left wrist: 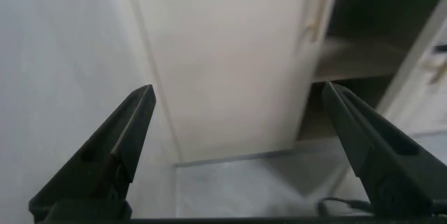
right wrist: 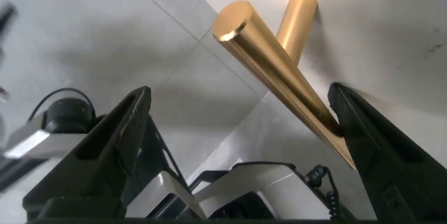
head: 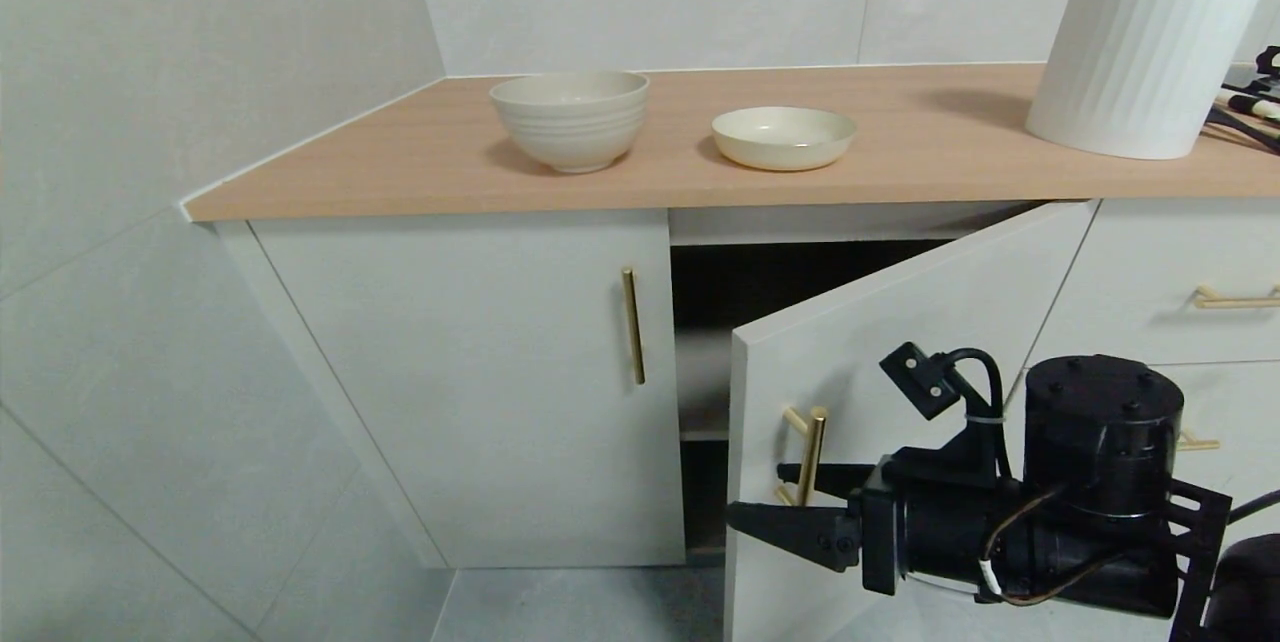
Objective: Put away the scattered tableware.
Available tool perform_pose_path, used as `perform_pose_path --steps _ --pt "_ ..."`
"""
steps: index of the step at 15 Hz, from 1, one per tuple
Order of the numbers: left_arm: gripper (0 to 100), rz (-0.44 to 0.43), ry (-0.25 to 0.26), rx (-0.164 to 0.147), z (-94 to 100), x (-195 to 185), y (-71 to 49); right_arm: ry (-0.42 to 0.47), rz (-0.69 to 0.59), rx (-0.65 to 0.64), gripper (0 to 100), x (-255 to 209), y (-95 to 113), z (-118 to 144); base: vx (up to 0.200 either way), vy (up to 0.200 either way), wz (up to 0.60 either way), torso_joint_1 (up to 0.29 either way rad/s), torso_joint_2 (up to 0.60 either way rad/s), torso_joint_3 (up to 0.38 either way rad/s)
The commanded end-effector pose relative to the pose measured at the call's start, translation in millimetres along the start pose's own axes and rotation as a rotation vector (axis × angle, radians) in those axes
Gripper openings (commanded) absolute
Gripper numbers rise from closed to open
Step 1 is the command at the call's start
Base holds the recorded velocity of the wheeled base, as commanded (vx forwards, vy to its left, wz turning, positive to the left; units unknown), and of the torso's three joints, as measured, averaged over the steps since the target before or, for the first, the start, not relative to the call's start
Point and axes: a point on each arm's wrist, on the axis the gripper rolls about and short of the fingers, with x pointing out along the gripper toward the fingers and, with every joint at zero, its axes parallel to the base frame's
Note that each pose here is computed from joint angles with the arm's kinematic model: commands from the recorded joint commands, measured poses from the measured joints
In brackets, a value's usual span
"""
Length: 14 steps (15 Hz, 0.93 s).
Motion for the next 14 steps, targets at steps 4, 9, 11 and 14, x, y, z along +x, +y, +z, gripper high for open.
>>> perform_pose_path --steps 4,9,11,14 --pt "100 -0.488 0.384 -0.170 50.1 116 -9.5 0.028 0.052 -0.013 100 -5 14 -16 0.000 0.000 0.00 0.000 0.00 0.000" --pt "100 -0.610 0.458 -0.210 26.7 201 -49.4 0.043 0.063 -0.013 100 -13 19 -24 0.000 0.000 0.00 0.000 0.00 0.000" --pt "100 -0.661 0.482 -0.189 6.0 233 -73.7 0.029 0.070 -0.020 100 -14 20 -22 0.000 0.000 0.00 0.000 0.00 0.000" --pt "100 -0.677 0.483 -0.172 -18.7 251 -101.0 0.021 0.067 -0.022 100 -16 21 -21 0.000 0.000 0.00 0.000 0.00 0.000"
